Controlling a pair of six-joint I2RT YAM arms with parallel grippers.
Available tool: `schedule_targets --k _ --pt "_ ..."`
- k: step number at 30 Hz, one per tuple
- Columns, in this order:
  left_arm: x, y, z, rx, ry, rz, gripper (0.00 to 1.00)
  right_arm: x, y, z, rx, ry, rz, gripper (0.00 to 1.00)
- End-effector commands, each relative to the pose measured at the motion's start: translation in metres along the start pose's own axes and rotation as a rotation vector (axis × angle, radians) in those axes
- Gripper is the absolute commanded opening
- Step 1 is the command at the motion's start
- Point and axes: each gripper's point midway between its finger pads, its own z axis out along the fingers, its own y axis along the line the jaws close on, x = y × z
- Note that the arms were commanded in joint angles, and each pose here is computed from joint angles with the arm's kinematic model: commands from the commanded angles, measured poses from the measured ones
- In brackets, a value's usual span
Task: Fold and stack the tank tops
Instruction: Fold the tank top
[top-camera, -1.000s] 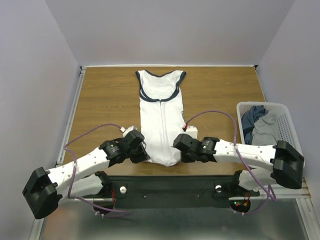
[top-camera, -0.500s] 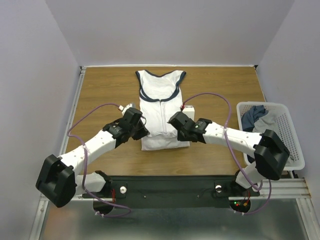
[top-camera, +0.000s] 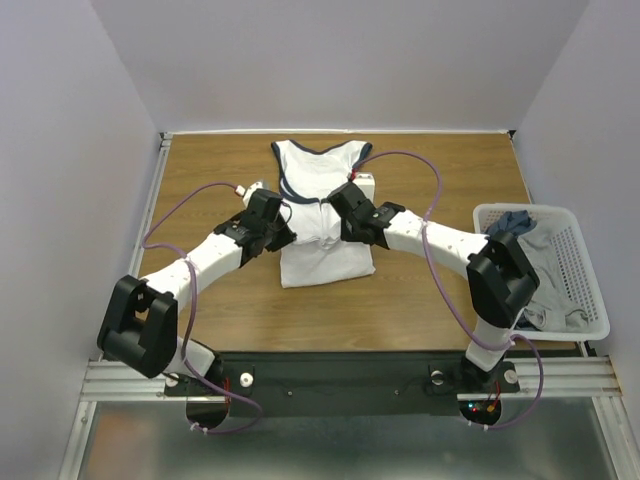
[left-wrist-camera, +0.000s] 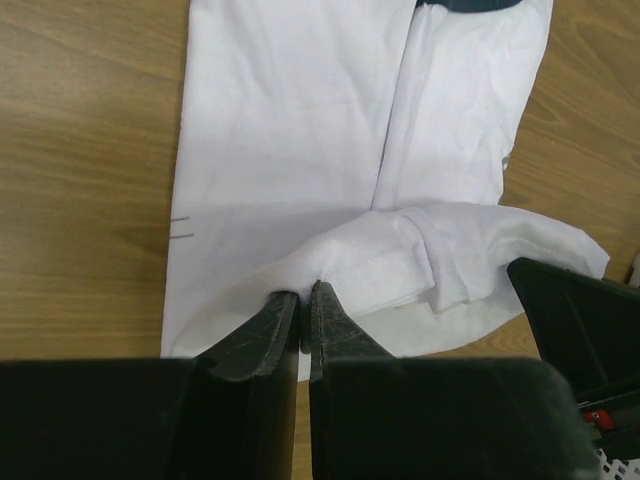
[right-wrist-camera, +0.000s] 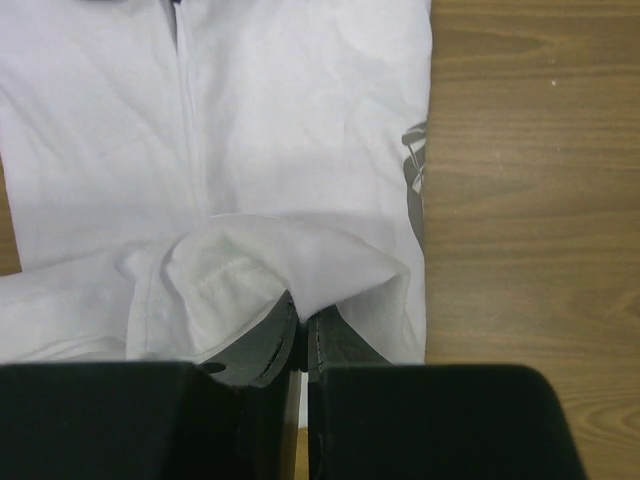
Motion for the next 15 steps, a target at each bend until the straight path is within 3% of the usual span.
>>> schedule_targets --k 1,15 --pt "-0.036 -0.024 0.002 0.062 -0.087 0.006 0.0 -0.037 0.01 0.008 -0.028 -0.079 0.025 0.01" --pt "-0.085 -0.042 0.022 0.07 -0.13 0.011 0.0 -0.069 0.013 0.032 -0.035 -0.103 0.06 0.0"
